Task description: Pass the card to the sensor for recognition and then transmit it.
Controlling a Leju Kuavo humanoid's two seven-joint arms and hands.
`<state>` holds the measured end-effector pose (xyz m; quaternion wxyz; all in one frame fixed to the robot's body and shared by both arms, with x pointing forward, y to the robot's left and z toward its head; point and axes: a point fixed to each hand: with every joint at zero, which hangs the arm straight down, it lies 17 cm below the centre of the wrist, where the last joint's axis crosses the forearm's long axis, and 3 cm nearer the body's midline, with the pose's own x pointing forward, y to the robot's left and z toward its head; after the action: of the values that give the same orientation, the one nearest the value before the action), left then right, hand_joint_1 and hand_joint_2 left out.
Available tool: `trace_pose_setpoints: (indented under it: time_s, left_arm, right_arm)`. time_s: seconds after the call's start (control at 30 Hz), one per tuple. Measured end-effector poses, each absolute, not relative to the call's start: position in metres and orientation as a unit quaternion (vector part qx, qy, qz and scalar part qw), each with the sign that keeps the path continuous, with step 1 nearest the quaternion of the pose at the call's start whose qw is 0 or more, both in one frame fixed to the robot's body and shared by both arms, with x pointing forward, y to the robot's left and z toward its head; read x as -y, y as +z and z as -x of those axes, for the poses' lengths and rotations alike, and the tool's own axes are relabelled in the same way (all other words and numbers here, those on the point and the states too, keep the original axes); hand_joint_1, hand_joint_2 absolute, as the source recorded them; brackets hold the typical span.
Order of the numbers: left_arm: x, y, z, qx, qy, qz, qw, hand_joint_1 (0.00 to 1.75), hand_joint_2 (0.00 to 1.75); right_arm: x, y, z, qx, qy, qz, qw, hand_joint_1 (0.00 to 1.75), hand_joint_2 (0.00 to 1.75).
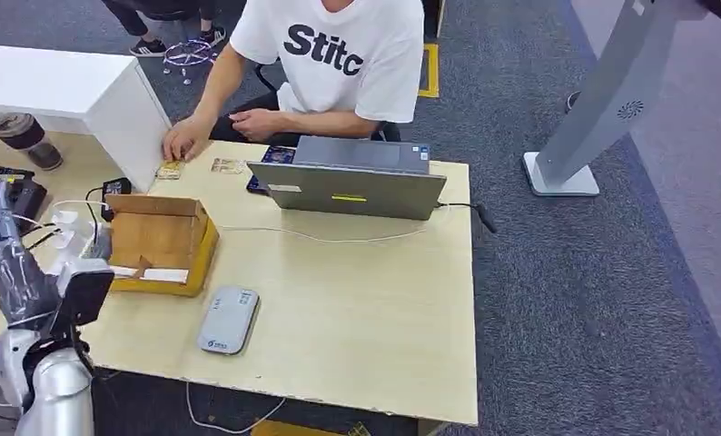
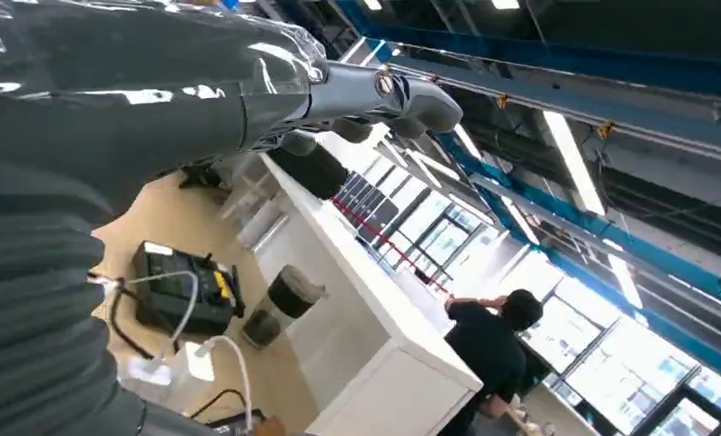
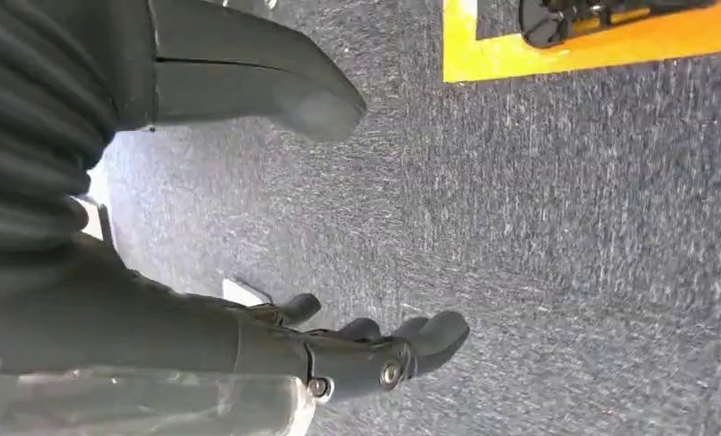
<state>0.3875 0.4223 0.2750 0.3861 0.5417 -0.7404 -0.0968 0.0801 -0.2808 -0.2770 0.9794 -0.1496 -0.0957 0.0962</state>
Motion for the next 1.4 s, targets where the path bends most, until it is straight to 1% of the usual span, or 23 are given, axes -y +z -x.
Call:
trace_pose_setpoints:
  time_s: [0.27, 0.43, 0.67, 0.9, 1.13, 1.27, 1.4]
  left_arm:
    - [-0.452, 0.248, -0.329, 0.743, -0.017, -0.525, 0.415, 0.0, 1.75]
    - [-0.477, 0.229, -0.289, 0.727, 0.026, -0.536, 0.429, 0.0, 1.75]
    - [-0.489, 0.219, -0.271, 0.707, 0.043, -0.551, 0.441, 0.0, 1.75]
    - [-0.511, 0.2, -0.242, 0.696, 0.094, -0.543, 0.46, 0.0, 1.75]
    - [-0.546, 0.131, -0.203, 0.629, 0.137, -0.554, 0.528, 0.0, 1.75]
    - [-0.555, 0.088, -0.185, 0.589, 0.161, -0.553, 0.567, 0.0, 1.75]
    - [-0.557, 0.067, -0.177, 0.572, 0.176, -0.549, 0.584, 0.0, 1.75]
  right_arm:
    - [0.279, -0.277, -0.077, 0.094, 0.086, 0.153, 0.98, 0.0, 1.75]
    - [0.278, -0.276, -0.077, 0.096, 0.086, 0.157, 0.979, 0.0, 1.75]
    - [0.278, -0.276, -0.077, 0.096, 0.085, 0.157, 0.979, 0.0, 1.75]
    - [0.277, -0.276, -0.078, 0.097, 0.094, 0.157, 0.978, 0.0, 1.75]
    - [0.275, -0.276, -0.077, 0.096, 0.093, 0.163, 0.978, 0.0, 1.75]
    - [0.274, -0.275, -0.077, 0.097, 0.091, 0.165, 0.977, 0.0, 1.75]
    - [0.272, -0.275, -0.077, 0.097, 0.09, 0.165, 0.977, 0.0, 1.75]
